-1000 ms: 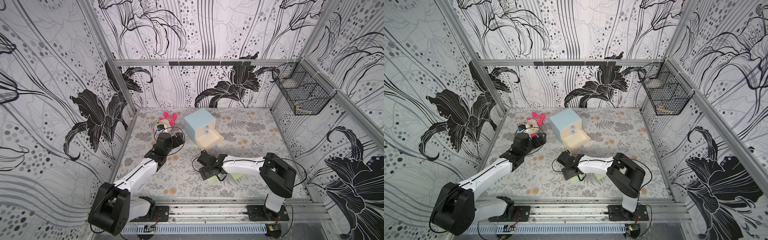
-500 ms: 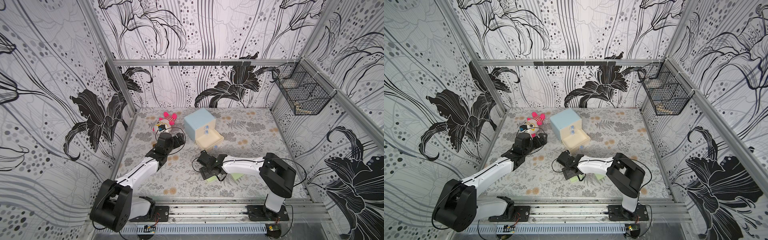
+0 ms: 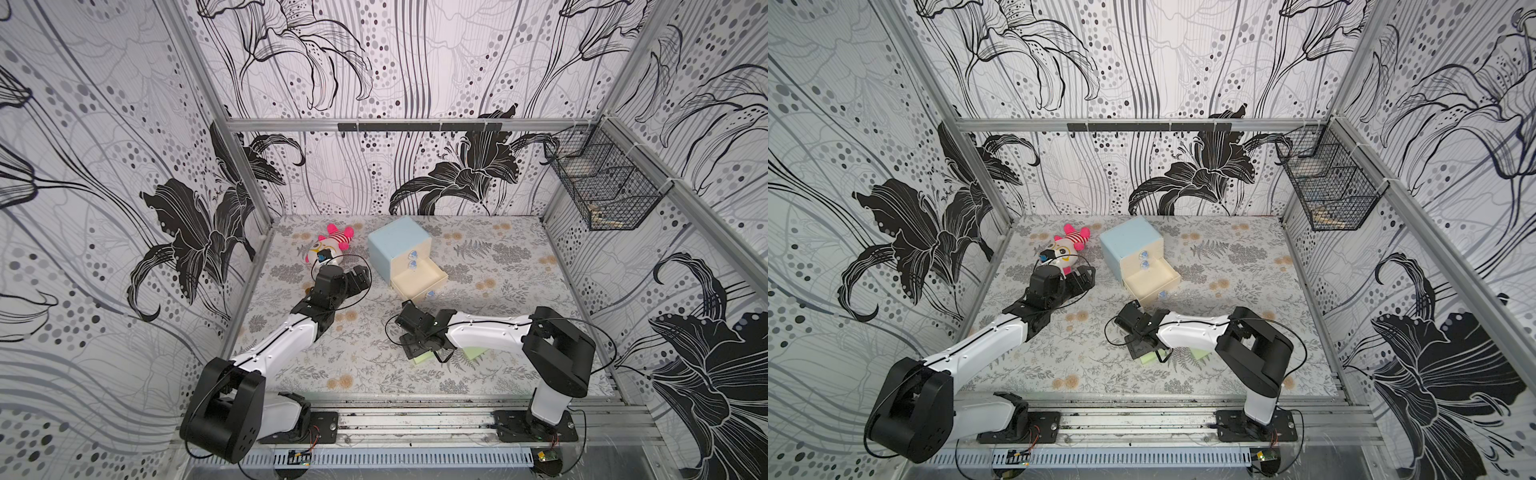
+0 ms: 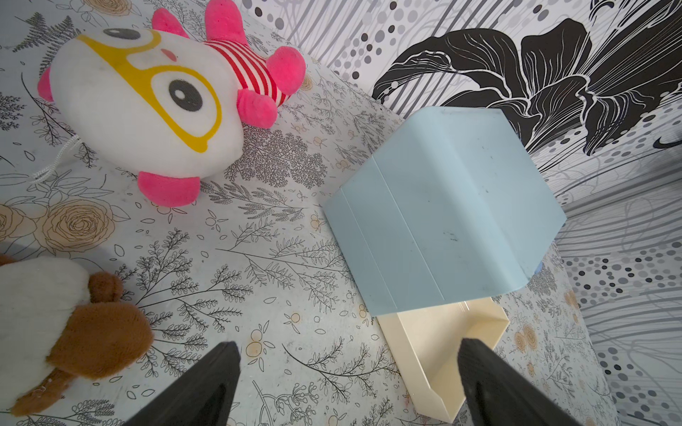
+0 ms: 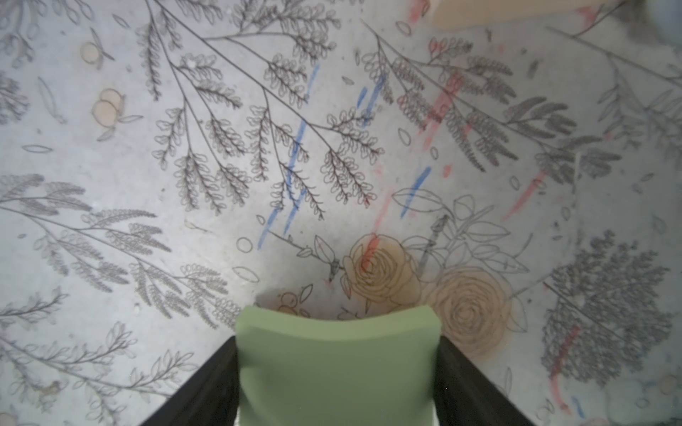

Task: Please put the sticky notes in the drawer by color
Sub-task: Pick up the sticky notes from the center of the board, then place the sticky notes in the drawer.

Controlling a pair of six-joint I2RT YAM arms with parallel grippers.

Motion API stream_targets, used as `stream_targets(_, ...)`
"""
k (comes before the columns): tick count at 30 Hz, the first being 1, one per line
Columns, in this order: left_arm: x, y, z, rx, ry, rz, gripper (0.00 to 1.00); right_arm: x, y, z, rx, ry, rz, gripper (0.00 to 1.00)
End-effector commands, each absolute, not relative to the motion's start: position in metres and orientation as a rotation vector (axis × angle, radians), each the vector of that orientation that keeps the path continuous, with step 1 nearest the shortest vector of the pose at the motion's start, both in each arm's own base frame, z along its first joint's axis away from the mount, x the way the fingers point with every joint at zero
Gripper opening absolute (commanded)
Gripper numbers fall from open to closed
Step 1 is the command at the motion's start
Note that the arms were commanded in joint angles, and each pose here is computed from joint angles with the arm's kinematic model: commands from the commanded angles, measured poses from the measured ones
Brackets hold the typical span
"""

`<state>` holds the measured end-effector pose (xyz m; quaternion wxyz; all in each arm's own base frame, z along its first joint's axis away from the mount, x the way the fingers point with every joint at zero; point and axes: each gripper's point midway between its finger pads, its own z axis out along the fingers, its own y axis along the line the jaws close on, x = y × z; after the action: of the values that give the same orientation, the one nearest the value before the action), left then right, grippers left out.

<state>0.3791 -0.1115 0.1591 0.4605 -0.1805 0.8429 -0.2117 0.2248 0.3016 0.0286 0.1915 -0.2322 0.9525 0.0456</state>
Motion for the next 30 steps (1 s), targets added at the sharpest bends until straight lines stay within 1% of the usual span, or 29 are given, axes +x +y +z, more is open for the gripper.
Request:
stream_targets(1,0.385,-0.114,0.172,-0.438,2.025,-0.550,0.97,0.231,0.308,0.053,-0.650,2.600,0.176,0.81)
stream_targets(7,0.384,-0.113,0.172,-0.438,2.022,-0.545,0.97,0.255,0.315,0.085,-0.647,2.504,0.183,0.81)
stream_targets(12,0.382,-0.111,0.172,-0.437,2.020,-0.538,0.97,0.294,0.321,0.117,-0.621,2.395,0.204,0.81)
stream_targets(17,0.380,-0.108,0.174,-0.438,2.012,-0.529,0.97,0.339,0.320,0.149,-0.660,2.218,0.183,0.81)
stream_targets(23,0.378,-0.105,0.172,-0.449,2.013,-0.514,0.97,0.369,0.326,0.168,-0.781,2.057,0.239,0.81)
stream_targets(30,0.376,-0.104,0.171,-0.462,2.015,-0.520,0.97,0.403,0.330,0.162,-0.822,2.026,0.232,0.81)
